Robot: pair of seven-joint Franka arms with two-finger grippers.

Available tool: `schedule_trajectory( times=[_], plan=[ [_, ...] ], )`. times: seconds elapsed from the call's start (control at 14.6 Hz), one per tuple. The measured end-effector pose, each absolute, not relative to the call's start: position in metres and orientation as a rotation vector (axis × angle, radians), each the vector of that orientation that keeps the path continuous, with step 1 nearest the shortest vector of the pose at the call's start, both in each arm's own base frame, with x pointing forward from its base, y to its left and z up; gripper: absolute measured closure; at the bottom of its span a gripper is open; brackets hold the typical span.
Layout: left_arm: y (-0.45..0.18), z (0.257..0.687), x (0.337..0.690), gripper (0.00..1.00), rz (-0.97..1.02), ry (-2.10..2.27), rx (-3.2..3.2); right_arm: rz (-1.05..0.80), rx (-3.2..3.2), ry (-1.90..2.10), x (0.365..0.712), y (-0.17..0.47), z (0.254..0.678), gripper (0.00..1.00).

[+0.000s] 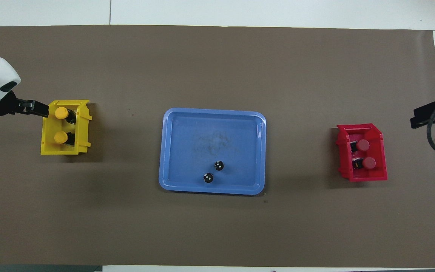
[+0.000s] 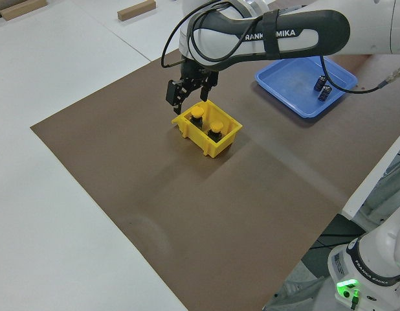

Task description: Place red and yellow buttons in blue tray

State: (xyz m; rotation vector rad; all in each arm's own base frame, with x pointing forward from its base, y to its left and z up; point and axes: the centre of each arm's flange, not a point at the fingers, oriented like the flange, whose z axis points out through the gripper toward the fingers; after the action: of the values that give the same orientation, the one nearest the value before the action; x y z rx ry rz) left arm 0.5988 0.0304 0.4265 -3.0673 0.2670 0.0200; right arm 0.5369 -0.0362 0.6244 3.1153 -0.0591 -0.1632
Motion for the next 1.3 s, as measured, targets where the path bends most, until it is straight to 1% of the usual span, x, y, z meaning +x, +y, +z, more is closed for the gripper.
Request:
schedule_trajectory(
  times=[1.03, 1.3],
  plan=[
    [0.0304, 0.4265, 0.5988, 0.00, 0.020, 0.267, -3.067, -0.162, 3.115, -0.031, 0.5374, -0.0290, 0.6245, 0.00],
    [0.0304, 0.4265, 0.5988, 0.00, 0.020, 0.267, -3.067, -0.091, 3.118, 0.035, 0.5425, -0.0292, 0.6181, 0.00]
  ],
)
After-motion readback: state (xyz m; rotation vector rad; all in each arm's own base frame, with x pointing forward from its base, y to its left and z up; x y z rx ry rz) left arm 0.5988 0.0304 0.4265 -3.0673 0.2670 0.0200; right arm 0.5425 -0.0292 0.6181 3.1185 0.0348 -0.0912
